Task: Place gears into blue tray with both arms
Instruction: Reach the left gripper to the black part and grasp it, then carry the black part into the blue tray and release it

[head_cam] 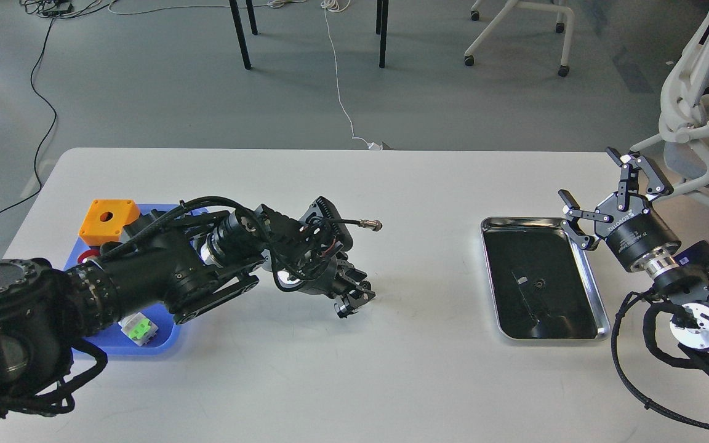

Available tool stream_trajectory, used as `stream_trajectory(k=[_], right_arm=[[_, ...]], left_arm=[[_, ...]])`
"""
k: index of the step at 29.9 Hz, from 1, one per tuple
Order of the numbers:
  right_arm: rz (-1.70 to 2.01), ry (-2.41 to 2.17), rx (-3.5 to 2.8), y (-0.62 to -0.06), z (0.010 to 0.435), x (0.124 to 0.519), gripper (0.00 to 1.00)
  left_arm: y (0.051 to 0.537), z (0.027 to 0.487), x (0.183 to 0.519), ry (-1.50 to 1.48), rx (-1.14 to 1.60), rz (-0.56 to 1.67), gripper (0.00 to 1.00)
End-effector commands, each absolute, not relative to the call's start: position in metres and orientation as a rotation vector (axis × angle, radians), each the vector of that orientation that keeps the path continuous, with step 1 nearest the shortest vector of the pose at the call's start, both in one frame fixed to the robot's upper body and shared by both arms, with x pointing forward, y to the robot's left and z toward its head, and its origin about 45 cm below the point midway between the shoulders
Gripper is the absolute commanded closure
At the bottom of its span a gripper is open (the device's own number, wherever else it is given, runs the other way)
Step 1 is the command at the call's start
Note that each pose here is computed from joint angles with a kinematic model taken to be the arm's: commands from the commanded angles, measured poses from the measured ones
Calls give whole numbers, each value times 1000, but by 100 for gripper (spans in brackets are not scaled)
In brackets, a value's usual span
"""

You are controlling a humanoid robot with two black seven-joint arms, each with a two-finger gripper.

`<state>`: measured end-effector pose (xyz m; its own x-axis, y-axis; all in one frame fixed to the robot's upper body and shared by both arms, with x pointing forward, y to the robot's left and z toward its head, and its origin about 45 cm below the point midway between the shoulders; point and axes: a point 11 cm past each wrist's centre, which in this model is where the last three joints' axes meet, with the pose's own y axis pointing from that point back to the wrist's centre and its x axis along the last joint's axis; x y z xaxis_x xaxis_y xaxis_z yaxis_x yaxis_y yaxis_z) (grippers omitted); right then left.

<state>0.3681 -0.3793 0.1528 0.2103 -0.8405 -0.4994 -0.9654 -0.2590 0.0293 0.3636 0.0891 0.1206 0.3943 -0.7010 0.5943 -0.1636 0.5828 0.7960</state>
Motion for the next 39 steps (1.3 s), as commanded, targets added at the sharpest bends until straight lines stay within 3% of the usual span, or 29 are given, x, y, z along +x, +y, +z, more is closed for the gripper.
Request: stream_trajectory(k=[1, 9, 17, 25, 39], right_arm=[[618, 1704, -2198, -380, 152, 367, 1], [619, 1705, -2198, -380, 151, 367, 1], [619, 1705, -2198, -380, 151, 367, 1], [630, 1704, -2199, -379, 149, 364, 1], [630, 1702, -2205, -378, 148, 364, 1]], left_arm=[[88, 121, 363, -1144, 918, -411, 62], [87, 121, 362, -1145, 915, -413, 79], [88, 134, 364, -1176, 898, -414, 80], [148, 169, 357, -1225, 911, -409, 80], [319, 201, 363, -1121, 1240, -287, 84]])
